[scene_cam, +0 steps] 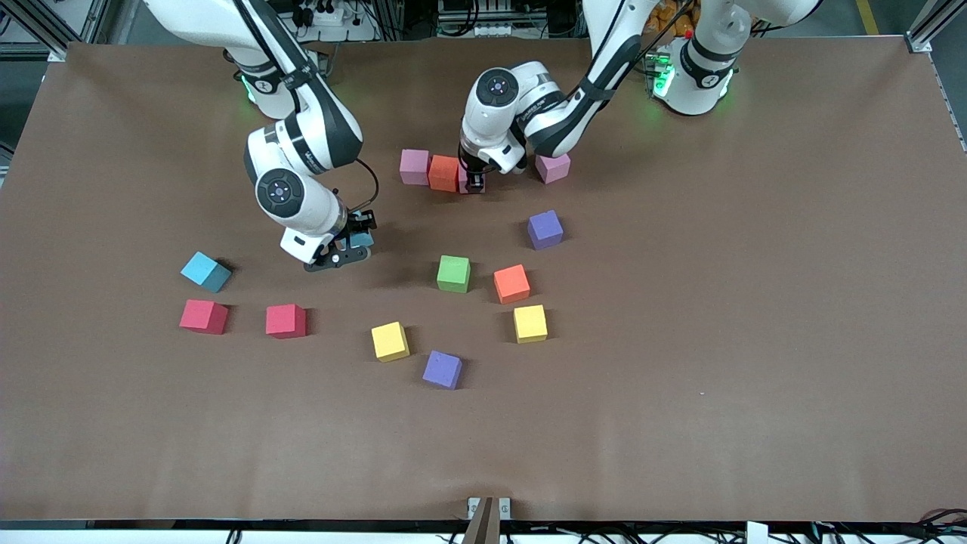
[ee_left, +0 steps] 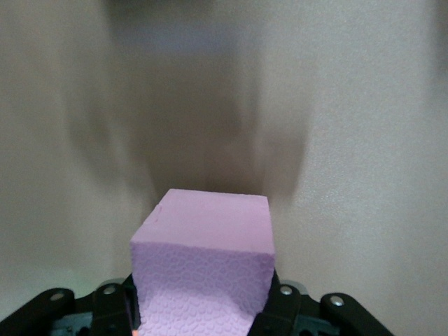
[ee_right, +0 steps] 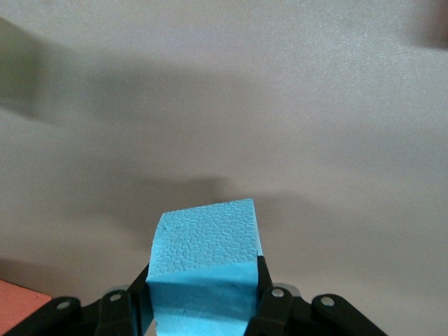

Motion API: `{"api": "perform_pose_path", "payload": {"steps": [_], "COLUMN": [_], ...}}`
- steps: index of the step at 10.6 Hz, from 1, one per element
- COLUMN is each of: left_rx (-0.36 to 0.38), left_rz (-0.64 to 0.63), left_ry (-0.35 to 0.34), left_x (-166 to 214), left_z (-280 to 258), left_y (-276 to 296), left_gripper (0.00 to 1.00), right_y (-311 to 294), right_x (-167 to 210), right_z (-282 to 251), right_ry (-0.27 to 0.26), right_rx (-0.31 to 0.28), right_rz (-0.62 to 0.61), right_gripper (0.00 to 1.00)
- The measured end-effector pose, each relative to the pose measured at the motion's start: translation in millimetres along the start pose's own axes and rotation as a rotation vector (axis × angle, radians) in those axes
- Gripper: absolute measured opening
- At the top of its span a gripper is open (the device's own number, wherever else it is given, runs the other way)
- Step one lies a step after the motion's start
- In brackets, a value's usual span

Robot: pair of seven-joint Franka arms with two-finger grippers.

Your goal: Form number 2 with 11 blocks

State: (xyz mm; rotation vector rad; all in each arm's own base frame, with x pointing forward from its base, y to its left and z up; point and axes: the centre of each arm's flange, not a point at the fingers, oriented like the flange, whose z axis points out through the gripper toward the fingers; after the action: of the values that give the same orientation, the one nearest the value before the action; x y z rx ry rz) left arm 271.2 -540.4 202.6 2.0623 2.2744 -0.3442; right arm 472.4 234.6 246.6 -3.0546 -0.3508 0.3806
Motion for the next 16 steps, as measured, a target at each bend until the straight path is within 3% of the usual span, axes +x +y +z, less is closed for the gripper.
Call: {"api": "perform_pose_path", "payload": {"steps": [9, 11, 12, 14, 16], "left_rx": [0.006, 0.006, 0.005, 0.000, -0.014], "left_rz": [0.010, 0.017, 0.022, 0.046, 0.093], "left_ry": [0.005, 0.006, 0.008, 0.017, 0.029], "left_x": [-4.1, -4.3, -4.3, -3.7, -4.2], "left_z": [8.4, 9.2, 10.1, 13.7, 16.7], "left_y": [-15.4, -16.5, -17.5, -19.5, -23.9], "left_gripper": [0.61, 0.78, 0.79, 1.00, 1.00], "right_y": [0.0, 0.0, 0.0, 0.0, 0.0], "right_x": [0.0, 0.0, 0.0, 0.0, 0.0], "right_z": [0.1, 0.1, 0.1, 0.1, 0.1], "right_ry": [0.000, 0.000, 0.000, 0.000, 0.000], "right_rx": [0.000, 0.000, 0.000, 0.000, 0.000], "right_rz": [0.000, 0.000, 0.000, 0.000, 0.000], "right_gripper": [0.55, 0.55, 0.55, 0.55, 0.55]}}
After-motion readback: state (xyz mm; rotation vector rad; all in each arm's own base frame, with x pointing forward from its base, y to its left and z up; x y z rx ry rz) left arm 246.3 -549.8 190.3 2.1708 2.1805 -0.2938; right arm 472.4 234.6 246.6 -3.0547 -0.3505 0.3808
